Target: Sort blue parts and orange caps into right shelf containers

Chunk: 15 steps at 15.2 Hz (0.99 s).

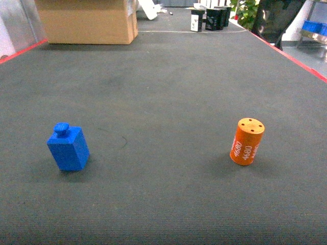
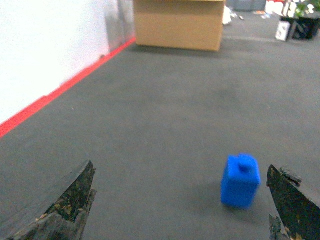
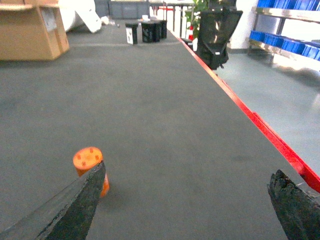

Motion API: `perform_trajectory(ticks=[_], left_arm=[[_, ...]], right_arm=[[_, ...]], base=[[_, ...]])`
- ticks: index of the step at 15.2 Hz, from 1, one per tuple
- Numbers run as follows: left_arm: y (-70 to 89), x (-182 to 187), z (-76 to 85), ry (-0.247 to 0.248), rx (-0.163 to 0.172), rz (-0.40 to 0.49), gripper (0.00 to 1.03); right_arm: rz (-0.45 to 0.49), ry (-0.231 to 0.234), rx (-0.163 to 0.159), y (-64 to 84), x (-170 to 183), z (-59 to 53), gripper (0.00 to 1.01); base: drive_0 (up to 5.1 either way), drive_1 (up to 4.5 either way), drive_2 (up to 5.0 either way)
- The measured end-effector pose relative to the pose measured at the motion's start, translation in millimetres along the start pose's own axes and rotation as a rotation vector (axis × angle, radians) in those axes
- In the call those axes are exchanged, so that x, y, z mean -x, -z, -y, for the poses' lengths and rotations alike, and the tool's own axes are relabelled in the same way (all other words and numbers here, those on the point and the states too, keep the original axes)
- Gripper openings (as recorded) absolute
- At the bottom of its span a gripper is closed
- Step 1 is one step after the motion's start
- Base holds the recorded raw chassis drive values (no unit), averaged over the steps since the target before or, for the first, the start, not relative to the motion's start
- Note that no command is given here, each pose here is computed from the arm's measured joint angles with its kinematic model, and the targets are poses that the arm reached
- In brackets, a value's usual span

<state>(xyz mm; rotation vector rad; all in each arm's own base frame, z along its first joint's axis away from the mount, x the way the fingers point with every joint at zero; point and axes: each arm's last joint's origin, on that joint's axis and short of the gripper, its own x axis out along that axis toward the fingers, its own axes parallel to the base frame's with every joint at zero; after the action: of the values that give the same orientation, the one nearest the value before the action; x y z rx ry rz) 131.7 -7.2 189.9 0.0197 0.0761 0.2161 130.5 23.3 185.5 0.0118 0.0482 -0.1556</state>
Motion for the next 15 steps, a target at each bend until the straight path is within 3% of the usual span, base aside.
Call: perform_trajectory(ticks=[1, 2, 3, 5, 7, 15], left_arm=[[-20.0, -25, 7.8, -0.011, 0.021, 0.053, 0.98], [-37.1, -55, 21.6, 0.040, 0.039, 0.099, 0.98], [-44.2, -93, 40.3, 0.087, 0.054, 0.102, 0.98], [-10.8, -147, 74.5, 0.151, 0.013, -0.063, 0.98], [3.8, -161, 83.5, 0.165, -0.001, -0.117, 0.98], [24.5, -178, 91.6, 0.166, -0.007, -0.181, 0.98]], right_arm=[[0.040, -0.013, -0.030, -15.9, -22, -12.7, 0.98], [0.059, -0.048, -0.058, -26.4, -49, -27.1, 0.98], [0.039, -0.088, -0.068, -25.6, -81, -46.5, 0.98], [-0.117, -0.127, -0.030, 5.6, -133, -81.3, 0.98], [-0.149, -0.129, -0.030, 14.6, -144, -89.9, 0.98], [-0.197, -0.128, -0.038, 30.9, -163, -105.2, 0.98]], base=[[0.0, 0.00, 0.0], [0.0, 0.00, 0.0], [0.0, 0.00, 0.0], [0.0, 0.00, 0.0], [0.0, 0.00, 0.0], [0.0, 0.00, 0.0]])
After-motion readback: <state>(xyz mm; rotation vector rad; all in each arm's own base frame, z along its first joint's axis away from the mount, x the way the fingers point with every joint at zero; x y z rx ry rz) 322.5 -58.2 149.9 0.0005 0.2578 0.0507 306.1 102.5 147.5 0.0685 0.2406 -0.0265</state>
